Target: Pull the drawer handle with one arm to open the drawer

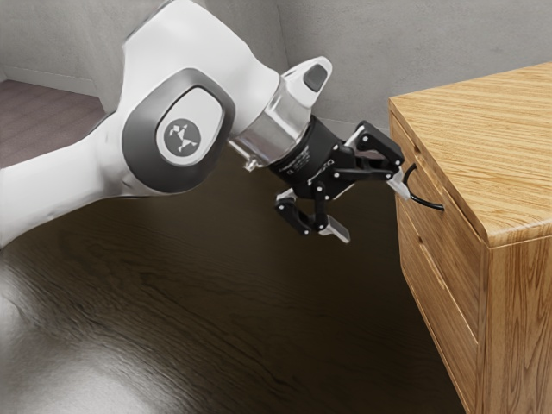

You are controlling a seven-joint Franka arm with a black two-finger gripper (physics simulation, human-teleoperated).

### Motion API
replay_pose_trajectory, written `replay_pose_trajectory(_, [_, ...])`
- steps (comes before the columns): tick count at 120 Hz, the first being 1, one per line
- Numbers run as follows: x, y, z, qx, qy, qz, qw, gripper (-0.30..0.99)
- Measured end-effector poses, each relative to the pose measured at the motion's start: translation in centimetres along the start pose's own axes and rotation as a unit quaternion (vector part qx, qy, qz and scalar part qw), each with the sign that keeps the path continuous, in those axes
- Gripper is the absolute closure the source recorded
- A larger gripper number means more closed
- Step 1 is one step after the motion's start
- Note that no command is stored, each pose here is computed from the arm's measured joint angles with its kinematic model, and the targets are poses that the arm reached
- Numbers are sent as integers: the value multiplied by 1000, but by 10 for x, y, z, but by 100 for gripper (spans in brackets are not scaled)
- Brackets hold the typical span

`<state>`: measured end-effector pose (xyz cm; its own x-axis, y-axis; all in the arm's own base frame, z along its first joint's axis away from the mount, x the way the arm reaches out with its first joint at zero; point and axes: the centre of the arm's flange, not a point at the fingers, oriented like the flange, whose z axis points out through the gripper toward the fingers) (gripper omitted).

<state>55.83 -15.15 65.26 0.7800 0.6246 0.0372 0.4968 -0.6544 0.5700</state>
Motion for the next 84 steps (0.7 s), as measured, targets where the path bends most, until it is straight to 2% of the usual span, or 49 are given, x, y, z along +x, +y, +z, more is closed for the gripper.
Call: replay_pose_trajectory(84, [24, 2, 7, 2, 3, -12, 1000, 0])
